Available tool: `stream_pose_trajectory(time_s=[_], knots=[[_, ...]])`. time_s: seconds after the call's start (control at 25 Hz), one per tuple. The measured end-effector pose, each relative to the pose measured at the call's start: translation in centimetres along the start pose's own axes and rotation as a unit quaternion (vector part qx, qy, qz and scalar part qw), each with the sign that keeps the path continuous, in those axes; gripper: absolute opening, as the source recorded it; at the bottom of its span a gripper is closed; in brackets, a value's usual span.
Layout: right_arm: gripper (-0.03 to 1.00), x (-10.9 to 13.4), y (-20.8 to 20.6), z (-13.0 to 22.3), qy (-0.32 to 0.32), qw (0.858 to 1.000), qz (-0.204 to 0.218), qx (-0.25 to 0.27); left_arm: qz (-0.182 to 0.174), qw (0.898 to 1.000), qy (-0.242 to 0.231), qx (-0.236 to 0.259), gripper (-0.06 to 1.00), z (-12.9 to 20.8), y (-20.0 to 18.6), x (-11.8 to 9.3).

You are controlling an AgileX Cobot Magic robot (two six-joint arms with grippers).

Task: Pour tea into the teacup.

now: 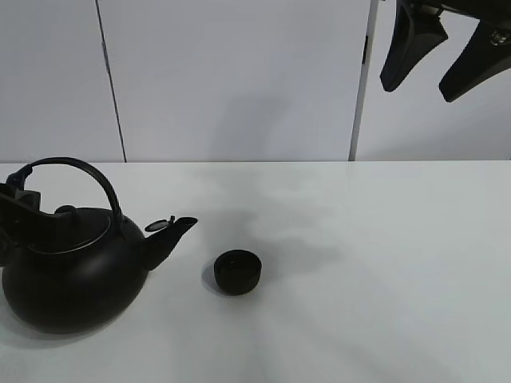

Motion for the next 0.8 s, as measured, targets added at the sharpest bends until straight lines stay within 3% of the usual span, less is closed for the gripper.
stream_pose_trajectory(time_s=[0.36, 0.56, 0.8], knots=[[0.43, 0.0, 0.0, 0.0, 0.001, 1.0, 0.0, -0.001, 0.002, 1.0, 0.001, 0.0, 0.14, 0.5, -0.7, 0.5], [0.43, 0.0, 0.0, 0.0, 0.003, 1.0, -0.002, -0.001, 0.026, 0.999, -0.014, -0.019, 0.26, 0.1, -1.5, 0.2], [0.43, 0.3, 0.0, -0.1, 0.009, 1.0, -0.009, -0.002, 0.03, 0.999, -0.033, -0.014, 0.38, 0.4, -1.8, 0.3]])
Point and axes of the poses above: a point on each arm's last joint axis where the gripper is mounted, y pointing out along that axis toward the gripper, x along the wrist's bending axis when the last joint is at zero, z = x × y, the point moved 6 cm from there along y, pointing out along that axis toward the gripper, and after that the axes turned 14 degrees about -y, right-handed, at the moved point
